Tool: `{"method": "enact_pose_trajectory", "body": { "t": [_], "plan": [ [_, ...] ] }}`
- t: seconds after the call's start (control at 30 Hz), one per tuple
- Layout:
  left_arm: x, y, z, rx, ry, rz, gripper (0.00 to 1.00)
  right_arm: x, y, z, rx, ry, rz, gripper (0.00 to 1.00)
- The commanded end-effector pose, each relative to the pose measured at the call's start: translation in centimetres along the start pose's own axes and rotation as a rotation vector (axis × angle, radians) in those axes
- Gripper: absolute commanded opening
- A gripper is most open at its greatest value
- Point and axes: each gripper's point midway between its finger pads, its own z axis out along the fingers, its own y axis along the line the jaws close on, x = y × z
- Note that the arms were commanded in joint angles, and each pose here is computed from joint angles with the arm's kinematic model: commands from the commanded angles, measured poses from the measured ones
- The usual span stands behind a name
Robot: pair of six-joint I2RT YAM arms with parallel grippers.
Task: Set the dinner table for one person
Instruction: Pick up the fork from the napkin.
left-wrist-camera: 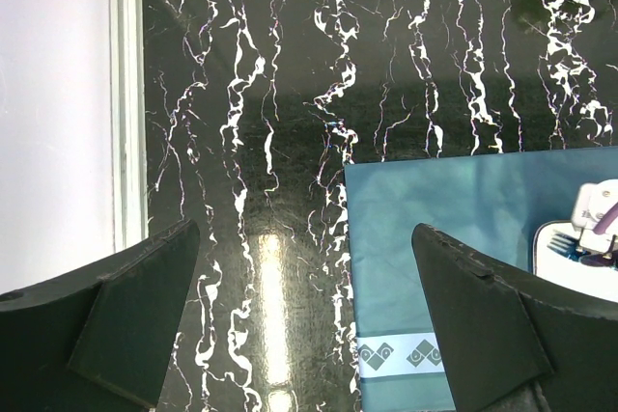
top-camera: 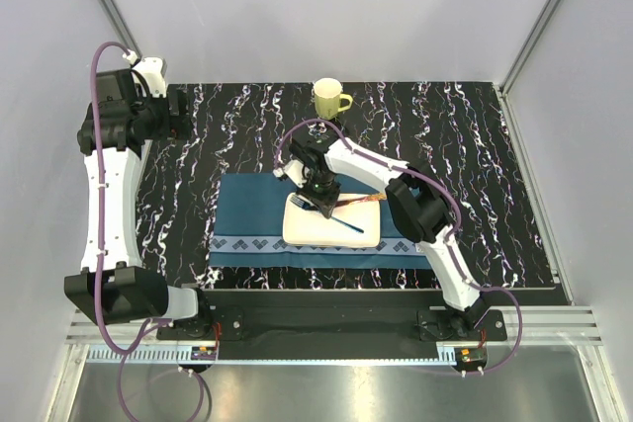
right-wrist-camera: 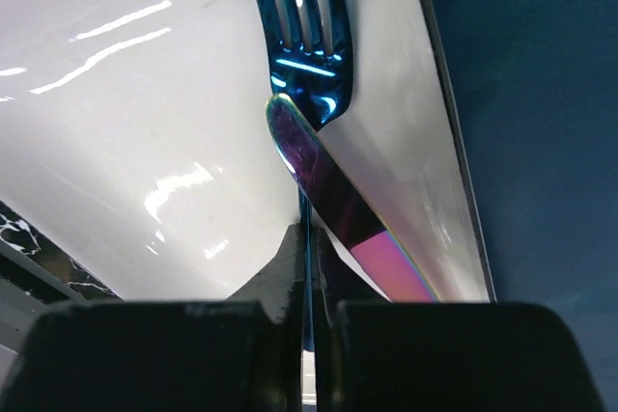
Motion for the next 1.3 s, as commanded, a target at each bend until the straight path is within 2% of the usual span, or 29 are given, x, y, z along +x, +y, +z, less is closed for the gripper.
{"method": "enact_pose_trajectory", "body": {
  "t": [0.0, 0.47, 0.73, 1.07, 1.27],
  "plan": [
    [-2.7, -0.2, -1.2, 0.012, -0.099, 0.000, 0.99, -0.3, 1.6, -0.7, -0.105, 0.001, 0.002, 0.00],
    [-2.6, -0.3, -1.1, 0.019, -0.097, -0.002, 0.99, -1.3, 4.4, -2.6, -0.269, -0.029, -0.026, 0.00],
    [-2.7, -0.3, -0.7, 0.025, -0.093, -0.005, 0.99, -1.8, 4.4, -2.5, -0.278, -0.033, -0.031, 0.00],
    [-2.0, -1.4, -0.2, 0.084, -0.074, -0.018, 0.99, -6.1, 5.2, -4.1, -0.339, -0.157, 0.032, 0.00],
    [-0.7, -2.3, 0.0, 0.127, -0.047, -0.024, 0.99, -7.4, 3.1, -6.1, -0.327, -0.239, 0.125, 0.00]
  ]
}}
